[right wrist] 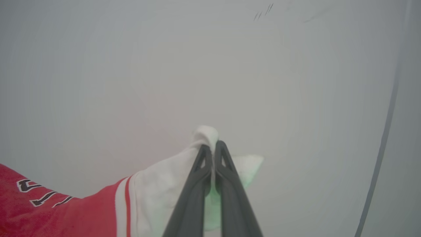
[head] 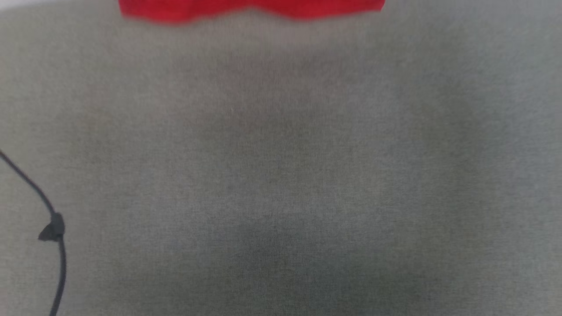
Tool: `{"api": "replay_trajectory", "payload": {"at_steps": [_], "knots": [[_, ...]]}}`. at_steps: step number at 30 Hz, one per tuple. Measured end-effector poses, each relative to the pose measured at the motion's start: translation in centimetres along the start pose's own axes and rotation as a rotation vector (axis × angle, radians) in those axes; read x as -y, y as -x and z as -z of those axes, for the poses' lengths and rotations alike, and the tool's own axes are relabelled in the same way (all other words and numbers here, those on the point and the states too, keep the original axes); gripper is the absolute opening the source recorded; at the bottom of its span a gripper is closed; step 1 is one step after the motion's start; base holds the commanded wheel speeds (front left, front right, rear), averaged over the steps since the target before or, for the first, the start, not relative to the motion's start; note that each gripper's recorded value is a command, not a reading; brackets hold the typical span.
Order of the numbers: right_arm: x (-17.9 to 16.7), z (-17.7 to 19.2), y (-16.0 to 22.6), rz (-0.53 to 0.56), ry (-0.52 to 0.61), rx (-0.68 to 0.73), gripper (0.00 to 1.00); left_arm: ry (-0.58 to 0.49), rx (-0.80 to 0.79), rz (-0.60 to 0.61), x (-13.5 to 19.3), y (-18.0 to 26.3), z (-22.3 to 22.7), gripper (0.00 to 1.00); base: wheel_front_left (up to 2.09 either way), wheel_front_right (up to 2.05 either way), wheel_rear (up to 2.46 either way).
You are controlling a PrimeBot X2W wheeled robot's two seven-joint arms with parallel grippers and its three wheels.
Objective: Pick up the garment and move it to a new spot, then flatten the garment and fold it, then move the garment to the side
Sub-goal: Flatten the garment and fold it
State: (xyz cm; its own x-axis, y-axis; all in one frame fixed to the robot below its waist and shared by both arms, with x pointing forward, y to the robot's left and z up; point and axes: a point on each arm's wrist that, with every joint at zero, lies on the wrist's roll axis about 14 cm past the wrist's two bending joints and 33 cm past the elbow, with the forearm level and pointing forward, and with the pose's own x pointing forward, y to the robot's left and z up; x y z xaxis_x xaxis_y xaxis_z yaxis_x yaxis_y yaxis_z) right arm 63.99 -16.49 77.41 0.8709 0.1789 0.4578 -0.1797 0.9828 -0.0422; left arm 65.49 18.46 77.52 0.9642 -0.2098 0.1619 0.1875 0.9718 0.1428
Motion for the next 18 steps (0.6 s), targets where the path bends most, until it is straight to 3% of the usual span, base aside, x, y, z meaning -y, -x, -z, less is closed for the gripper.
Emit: {"api": "replay_trajectory", "payload": {"at_steps": [4,8,18], "knots": [[0.6,2.7,-1.0,0.002,0.074,0.005,0.0,-0.01,0.09,-0.004,0.2,-1.8,1.2,0.0,0.0,0.0,0.0],[-0.5,6.3,-0.9,-0.03,0.104,-0.065,0.0,-0.015,0.074,-0.018,-0.2,-1.9,3.9,0.0,0.0,0.0,0.0],[-3.9,14.1,4.6,-0.073,-0.014,-0.333,0.0,0.06,-0.276,0.006,1.5,3.8,15.4,0.0,0.0,0.0,0.0]]}}
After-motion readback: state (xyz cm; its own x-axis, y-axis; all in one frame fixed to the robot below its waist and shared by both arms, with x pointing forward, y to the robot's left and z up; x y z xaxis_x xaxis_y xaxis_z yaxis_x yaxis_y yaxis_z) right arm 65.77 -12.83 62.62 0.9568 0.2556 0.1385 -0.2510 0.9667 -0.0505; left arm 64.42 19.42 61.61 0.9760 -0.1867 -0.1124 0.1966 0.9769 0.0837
